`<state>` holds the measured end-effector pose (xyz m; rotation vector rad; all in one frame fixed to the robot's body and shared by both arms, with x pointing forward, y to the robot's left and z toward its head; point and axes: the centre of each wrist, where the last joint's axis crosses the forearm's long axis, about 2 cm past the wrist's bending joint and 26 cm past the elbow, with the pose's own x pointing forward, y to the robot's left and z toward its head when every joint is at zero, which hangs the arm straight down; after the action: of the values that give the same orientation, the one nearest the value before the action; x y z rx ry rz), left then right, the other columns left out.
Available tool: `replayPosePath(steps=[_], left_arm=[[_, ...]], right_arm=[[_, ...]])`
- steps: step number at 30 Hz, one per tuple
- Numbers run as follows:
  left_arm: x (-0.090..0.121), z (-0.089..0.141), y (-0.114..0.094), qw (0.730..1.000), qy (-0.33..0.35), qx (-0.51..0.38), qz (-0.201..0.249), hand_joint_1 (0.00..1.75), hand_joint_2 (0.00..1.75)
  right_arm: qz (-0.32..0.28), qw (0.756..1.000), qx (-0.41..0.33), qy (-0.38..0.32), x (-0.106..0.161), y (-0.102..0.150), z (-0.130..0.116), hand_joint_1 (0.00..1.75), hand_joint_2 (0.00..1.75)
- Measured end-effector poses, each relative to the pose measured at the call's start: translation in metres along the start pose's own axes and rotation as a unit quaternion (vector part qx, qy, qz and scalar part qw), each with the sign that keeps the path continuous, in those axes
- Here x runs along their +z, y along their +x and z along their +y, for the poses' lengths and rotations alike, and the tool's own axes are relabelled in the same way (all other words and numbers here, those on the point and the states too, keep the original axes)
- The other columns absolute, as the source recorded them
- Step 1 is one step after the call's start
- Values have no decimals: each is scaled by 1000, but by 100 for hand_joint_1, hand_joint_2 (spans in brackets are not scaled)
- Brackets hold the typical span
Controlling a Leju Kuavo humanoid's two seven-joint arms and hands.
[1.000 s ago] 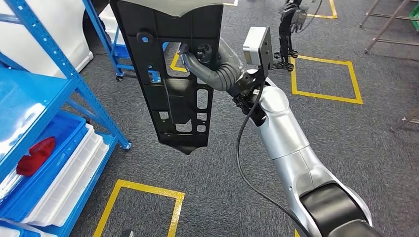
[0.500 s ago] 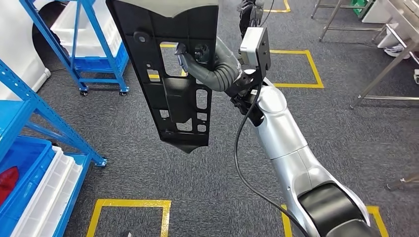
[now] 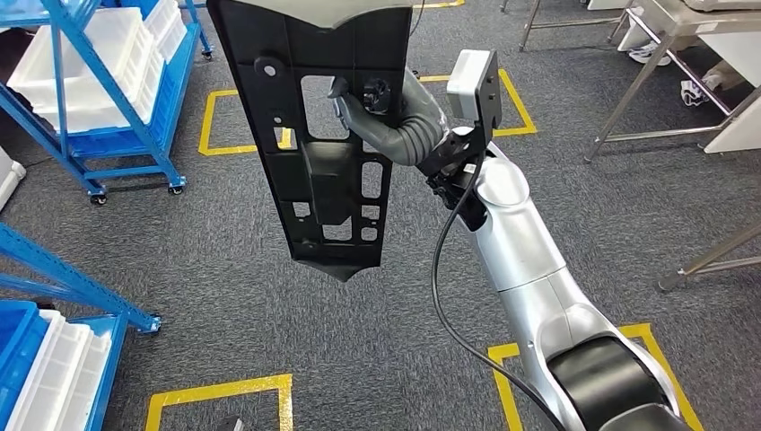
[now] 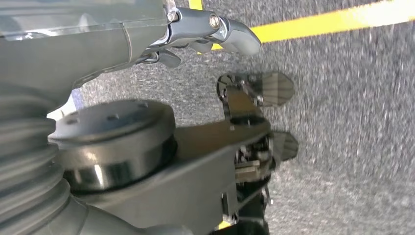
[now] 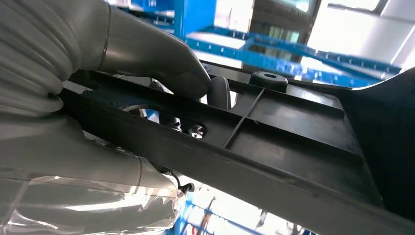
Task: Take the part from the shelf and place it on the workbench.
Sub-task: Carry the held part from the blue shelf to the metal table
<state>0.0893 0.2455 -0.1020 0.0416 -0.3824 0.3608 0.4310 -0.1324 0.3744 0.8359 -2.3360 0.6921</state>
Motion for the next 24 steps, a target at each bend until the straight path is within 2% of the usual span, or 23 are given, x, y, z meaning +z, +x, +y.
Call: replayPosePath(steps=[24], left_arm=[[0, 2, -2, 1000, 2, -1, 2, 0, 175]], right_arm=[[2, 1000, 2, -1, 1, 1, 0, 175, 175]])
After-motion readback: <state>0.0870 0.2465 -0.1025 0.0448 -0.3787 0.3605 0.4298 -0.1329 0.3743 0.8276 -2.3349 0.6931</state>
